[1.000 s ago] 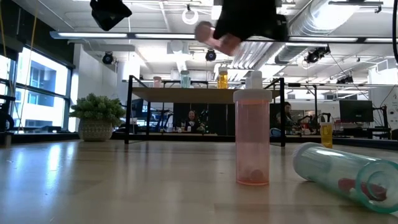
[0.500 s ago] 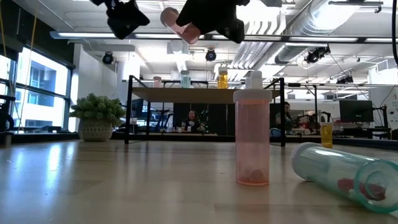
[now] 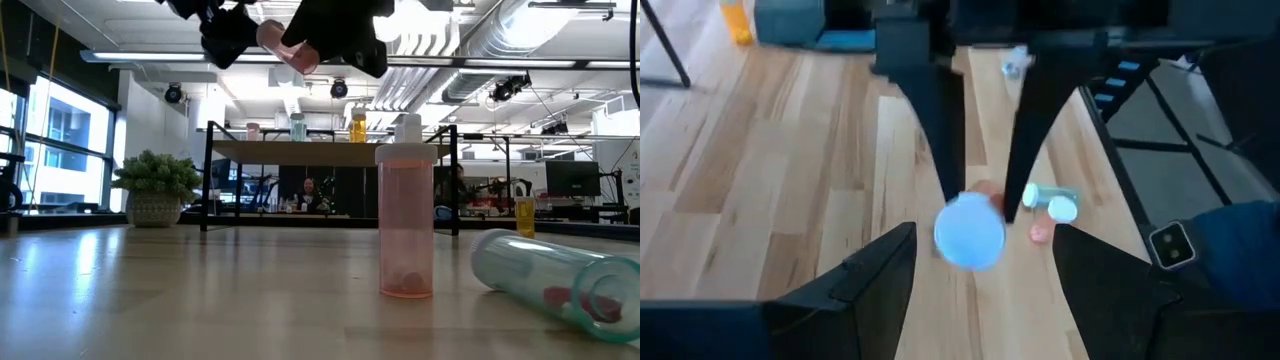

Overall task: Pick and place medicine bottles onto shelf by color
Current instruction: Put the right pink bottle on the shelf aligned with the other pink pill bottle

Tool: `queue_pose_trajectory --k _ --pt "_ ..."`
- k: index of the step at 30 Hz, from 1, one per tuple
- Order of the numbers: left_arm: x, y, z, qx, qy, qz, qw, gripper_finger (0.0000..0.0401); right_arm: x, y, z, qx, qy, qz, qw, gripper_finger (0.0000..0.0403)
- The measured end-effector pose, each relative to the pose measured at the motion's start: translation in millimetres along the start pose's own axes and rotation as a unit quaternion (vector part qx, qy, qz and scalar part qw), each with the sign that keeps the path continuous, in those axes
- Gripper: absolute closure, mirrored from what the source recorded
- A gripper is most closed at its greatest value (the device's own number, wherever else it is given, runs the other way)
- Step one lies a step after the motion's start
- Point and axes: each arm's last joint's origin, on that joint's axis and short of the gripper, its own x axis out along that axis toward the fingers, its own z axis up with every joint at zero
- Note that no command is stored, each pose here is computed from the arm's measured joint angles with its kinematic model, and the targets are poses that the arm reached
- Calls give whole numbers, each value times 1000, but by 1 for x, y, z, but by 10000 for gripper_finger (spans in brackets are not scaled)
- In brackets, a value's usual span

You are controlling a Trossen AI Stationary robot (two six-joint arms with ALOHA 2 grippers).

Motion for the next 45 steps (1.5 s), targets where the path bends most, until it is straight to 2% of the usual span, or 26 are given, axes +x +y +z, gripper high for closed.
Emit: queue_pose_trajectory --k 11,17,26,29,38,45 --pt "12 10 0 -5 2 13 1000 174 0 0 1 -10 1 12 1000 324" --pt "15 15 -1 -12 12 -12 1000 174 0 0 2 -11 -2 13 1000 324" --pt "19 15 -2 -21 19 -24 999 175 0 0 2 -12 -3 14 1000 324" --pt "19 14 -2 -22 21 -39 999 187 0 0 2 -12 -3 14 1000 324" --pt "19 14 -2 -19 20 -39 999 253 0 0 2 -12 -3 14 1000 324" --pt "19 14 -2 -17 20 -39 999 284 0 0 2 -11 -2 14 1000 324"
